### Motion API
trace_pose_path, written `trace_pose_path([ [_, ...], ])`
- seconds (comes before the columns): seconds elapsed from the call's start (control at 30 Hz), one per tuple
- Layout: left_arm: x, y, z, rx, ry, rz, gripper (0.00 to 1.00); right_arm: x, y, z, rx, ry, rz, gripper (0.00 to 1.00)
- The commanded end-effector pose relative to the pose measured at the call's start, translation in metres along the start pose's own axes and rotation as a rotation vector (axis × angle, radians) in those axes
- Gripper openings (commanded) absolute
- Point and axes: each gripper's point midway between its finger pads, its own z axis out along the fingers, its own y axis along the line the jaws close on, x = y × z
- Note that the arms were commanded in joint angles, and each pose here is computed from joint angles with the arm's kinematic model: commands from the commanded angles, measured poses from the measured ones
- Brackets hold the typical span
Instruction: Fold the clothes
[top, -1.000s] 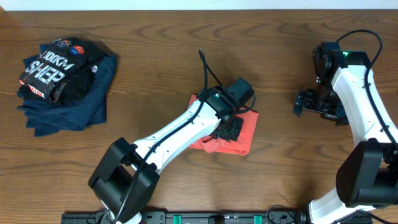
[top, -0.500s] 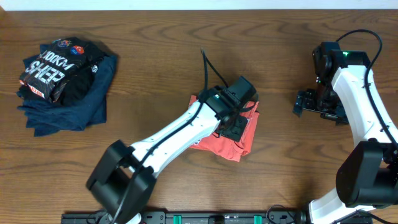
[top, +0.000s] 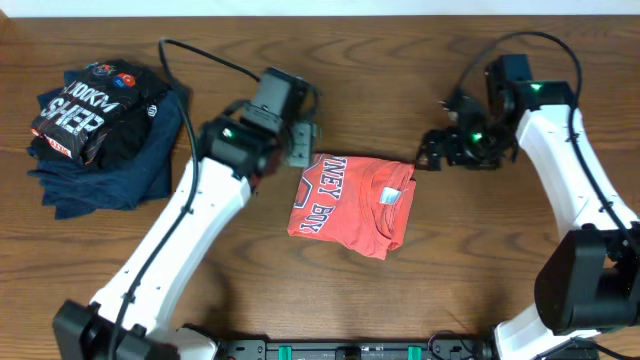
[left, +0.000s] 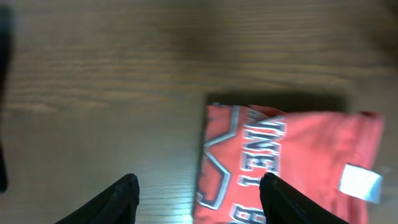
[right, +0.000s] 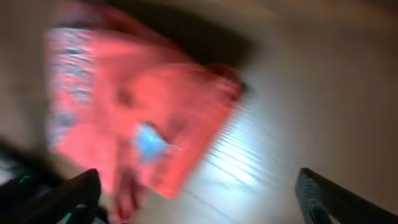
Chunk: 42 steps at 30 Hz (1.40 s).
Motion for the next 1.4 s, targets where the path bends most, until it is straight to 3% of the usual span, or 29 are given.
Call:
trace_pose_path([
  [0.0,0.007,0.010,0.025,-0.007,0.076,-0.041,0.64,-0.006,0.059,-0.001,-0.270,-0.033,-0.124,0.85],
  [0.1,0.010,0.010,0.049,0.005,0.120,-0.051,0.64,-0.002,0.081,0.003,-0.347,-0.015,-0.148,0.74],
  [0.4,0.013,0.000,0.120,0.026,0.172,-0.025,0.65,0.039,0.119,0.033,-0.509,0.111,-0.156,0.74],
  [0.67,0.036,-0.011,0.164,0.086,0.264,0.003,0.68,0.068,0.102,0.081,-0.513,0.132,-0.146,0.81],
  [0.77,0.051,-0.007,0.174,0.068,0.320,0.002,0.68,0.074,0.077,0.100,-0.391,0.138,-0.122,0.83],
  [0.93,0.087,0.007,0.167,0.008,0.471,0.021,0.68,0.074,0.006,0.114,0.025,0.144,-0.093,0.89],
  [1.1,0.122,0.026,0.144,-0.083,0.638,0.014,0.47,0.050,-0.043,0.106,0.274,0.055,-0.109,0.95],
  [1.23,0.142,0.032,0.126,-0.158,0.738,-0.090,0.41,0.013,-0.062,0.097,0.360,-0.089,-0.121,0.95],
  [1.37,0.147,0.031,0.119,-0.168,0.761,-0.094,0.41,-0.020,-0.061,0.087,0.368,-0.216,-0.148,0.98],
])
